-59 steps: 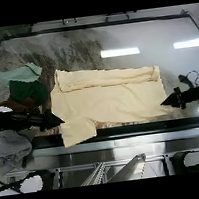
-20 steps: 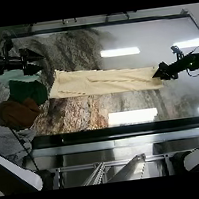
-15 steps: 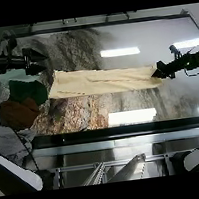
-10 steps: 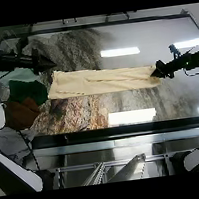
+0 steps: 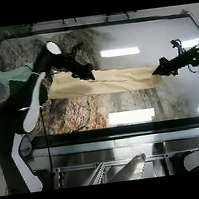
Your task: Fold the shirts.
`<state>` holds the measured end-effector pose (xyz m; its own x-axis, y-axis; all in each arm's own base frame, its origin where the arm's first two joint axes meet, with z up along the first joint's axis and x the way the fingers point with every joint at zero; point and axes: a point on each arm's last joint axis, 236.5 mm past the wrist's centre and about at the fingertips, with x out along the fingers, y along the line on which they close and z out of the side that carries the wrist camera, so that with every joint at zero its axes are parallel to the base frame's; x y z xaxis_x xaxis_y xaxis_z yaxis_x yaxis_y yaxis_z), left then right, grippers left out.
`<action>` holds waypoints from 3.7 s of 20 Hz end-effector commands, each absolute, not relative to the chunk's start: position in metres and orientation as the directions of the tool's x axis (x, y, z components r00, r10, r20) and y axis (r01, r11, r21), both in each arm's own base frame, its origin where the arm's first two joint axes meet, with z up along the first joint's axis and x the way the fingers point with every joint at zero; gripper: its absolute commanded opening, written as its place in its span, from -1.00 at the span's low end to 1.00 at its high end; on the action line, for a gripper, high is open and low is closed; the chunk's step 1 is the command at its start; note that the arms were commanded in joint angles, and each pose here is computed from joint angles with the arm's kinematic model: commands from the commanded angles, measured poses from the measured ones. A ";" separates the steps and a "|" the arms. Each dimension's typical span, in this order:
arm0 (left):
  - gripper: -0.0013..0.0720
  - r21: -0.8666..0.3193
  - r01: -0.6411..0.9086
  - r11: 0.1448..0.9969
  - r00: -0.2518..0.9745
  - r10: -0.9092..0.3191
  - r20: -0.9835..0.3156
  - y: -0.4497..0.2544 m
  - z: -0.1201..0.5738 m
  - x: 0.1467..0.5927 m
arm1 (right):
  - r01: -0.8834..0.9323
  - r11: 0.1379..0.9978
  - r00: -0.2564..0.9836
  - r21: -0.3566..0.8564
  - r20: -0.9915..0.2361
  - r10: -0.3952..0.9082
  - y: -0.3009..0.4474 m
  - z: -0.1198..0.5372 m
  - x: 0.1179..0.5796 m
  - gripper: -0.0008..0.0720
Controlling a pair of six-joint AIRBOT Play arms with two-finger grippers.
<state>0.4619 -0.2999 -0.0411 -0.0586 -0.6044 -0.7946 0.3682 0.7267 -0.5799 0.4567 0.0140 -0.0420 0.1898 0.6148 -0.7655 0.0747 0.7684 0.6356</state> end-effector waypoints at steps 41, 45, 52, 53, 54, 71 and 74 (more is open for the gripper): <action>-0.91 -0.854 0.306 0.421 0.186 -0.906 -0.380 -0.126 0.126 0.439 | -0.074 0.767 0.108 0.638 -0.759 0.642 0.226 -0.052 0.470 0.93; -0.91 -0.854 0.309 0.418 0.177 -0.908 -0.380 -0.129 0.126 0.438 | 0.019 0.729 0.081 0.684 -0.728 0.681 0.244 -0.088 0.472 0.93; -0.91 -0.848 0.325 0.418 0.173 -0.908 -0.381 -0.130 0.126 0.437 | 0.046 0.711 0.119 0.702 -0.710 0.694 0.268 -0.107 0.480 0.93; -0.91 -0.849 0.326 0.416 0.169 -0.909 -0.381 -0.130 0.126 0.436 | 0.057 0.700 0.128 0.711 -0.701 0.702 0.271 -0.107 0.482 0.93; -0.91 -0.850 0.328 0.413 0.163 -0.911 -0.380 -0.131 0.126 0.435 | 0.070 0.692 0.131 0.718 -0.694 0.707 0.272 -0.110 0.484 0.93; -0.91 -0.862 0.331 0.384 0.099 -0.923 -0.373 -0.134 0.128 0.420 | -0.206 0.560 0.115 0.803 -0.548 0.828 0.250 0.023 0.466 -0.91; -0.92 -0.865 0.332 0.375 0.081 -0.925 -0.370 -0.134 0.129 0.415 | -0.099 0.784 0.393 0.613 -0.700 0.596 0.104 0.091 0.484 -0.91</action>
